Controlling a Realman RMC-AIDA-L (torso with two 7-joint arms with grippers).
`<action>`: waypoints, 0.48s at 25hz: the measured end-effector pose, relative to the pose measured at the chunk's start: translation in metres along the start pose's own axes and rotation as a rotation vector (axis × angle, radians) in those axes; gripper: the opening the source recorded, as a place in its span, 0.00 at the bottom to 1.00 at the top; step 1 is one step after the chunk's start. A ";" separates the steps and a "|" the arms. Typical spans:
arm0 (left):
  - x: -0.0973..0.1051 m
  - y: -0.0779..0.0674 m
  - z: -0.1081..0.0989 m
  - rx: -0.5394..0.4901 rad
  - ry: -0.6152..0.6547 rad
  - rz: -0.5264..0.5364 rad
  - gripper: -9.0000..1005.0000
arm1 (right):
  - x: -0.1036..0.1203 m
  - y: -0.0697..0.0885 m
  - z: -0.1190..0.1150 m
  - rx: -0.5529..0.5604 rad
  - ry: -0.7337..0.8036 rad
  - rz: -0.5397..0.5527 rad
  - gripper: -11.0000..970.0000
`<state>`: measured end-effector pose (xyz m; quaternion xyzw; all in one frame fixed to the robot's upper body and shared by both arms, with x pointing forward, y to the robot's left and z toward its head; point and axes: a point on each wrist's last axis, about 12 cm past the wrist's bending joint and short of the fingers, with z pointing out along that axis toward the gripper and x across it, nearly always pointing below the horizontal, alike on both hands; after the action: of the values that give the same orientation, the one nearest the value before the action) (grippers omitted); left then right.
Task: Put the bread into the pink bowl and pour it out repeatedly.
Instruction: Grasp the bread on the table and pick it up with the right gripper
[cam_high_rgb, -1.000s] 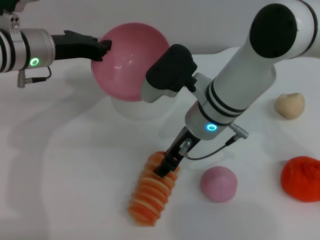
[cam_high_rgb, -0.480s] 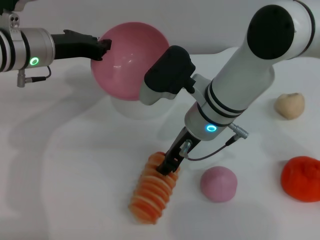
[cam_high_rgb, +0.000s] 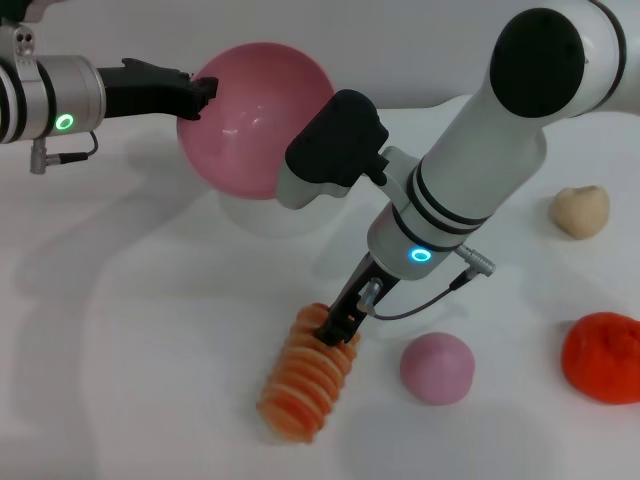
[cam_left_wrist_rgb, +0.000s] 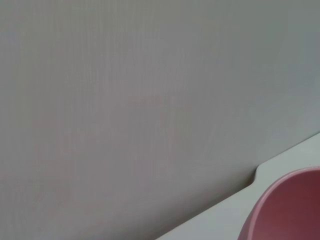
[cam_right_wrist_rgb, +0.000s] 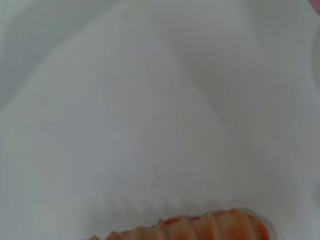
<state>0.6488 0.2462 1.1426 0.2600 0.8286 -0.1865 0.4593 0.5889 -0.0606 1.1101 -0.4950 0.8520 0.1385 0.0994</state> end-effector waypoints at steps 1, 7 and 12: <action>0.000 0.000 0.000 -0.001 0.000 0.000 0.06 | 0.000 0.000 0.000 0.000 0.000 0.000 0.32; 0.000 0.001 0.000 -0.003 -0.001 0.002 0.06 | 0.000 -0.001 0.000 0.002 -0.002 0.002 0.27; 0.000 0.001 0.000 -0.004 -0.001 0.007 0.06 | 0.000 -0.001 0.000 0.004 -0.002 0.001 0.25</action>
<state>0.6492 0.2470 1.1431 0.2622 0.8277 -0.1835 0.4610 0.5897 -0.0611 1.1102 -0.4943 0.8524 0.1374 0.1009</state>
